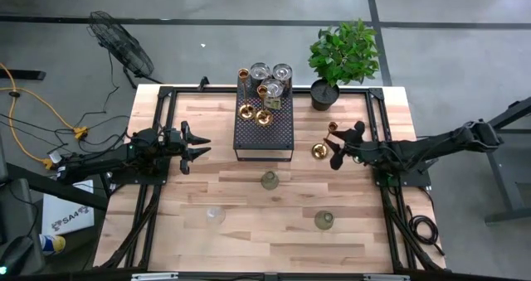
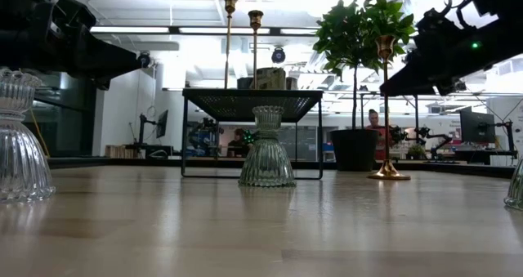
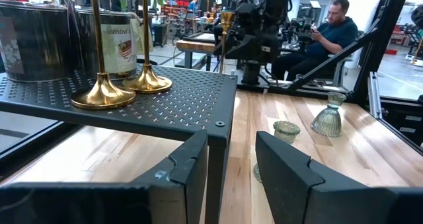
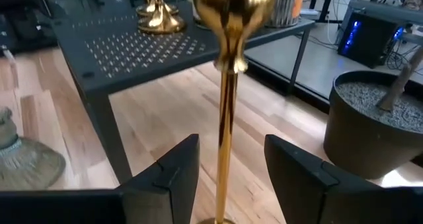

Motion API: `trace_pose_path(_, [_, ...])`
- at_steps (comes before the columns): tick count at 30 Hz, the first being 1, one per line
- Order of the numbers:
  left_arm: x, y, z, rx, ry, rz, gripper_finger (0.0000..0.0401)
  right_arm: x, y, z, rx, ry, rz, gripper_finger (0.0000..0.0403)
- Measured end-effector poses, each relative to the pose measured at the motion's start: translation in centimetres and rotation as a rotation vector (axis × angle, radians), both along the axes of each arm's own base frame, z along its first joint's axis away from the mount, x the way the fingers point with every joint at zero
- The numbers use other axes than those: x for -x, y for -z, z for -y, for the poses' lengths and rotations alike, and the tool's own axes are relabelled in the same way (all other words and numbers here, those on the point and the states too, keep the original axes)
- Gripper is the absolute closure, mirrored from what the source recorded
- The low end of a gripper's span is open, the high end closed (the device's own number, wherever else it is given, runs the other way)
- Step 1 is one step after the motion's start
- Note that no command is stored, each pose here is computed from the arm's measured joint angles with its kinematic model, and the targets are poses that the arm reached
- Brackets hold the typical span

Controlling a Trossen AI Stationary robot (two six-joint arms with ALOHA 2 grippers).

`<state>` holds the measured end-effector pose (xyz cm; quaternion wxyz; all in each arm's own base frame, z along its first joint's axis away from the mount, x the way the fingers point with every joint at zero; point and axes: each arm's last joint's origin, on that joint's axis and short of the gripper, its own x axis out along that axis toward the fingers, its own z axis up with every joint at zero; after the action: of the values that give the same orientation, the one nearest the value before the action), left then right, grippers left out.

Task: Pick & Place candle stick holders
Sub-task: Put the gold candle holder on the shelf

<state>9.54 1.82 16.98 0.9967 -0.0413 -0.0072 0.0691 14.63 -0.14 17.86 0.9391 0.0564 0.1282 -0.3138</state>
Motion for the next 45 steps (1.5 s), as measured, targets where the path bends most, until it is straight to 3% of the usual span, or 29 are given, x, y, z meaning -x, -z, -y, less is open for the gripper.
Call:
trace_pose_path(7, [0.0, 0.0, 0.0, 0.000, 0.000, 0.000, 0.0276, -0.1, -0.1, 0.2, -0.003, 0.014, 0.015, 0.0247])
trace_pose_path(25, [0.0, 0.0, 0.0, 0.000, 0.000, 0.000, 0.0276, -0.3, -0.5, 0.2, -0.024, -0.006, 0.067, 0.0374])
trace_pose_path(32, [0.0, 0.0, 0.0, 0.000, 0.000, 0.000, 0.0276, -0.3, -0.6, 0.2, -0.025, -0.004, 0.080, 0.0390])
trace_pose_path(39, [0.0, 0.0, 0.0, 0.000, 0.000, 0.000, 0.0276, -0.8, -2.7, 0.2, -0.012, -0.001, 0.054, 0.0393])
trace_pose_path(45, [0.0, 0.0, 0.0, 0.000, 0.000, 0.000, 0.0276, -1.2, -6.3, 0.1, -0.013, -0.007, 0.008, 0.0394])
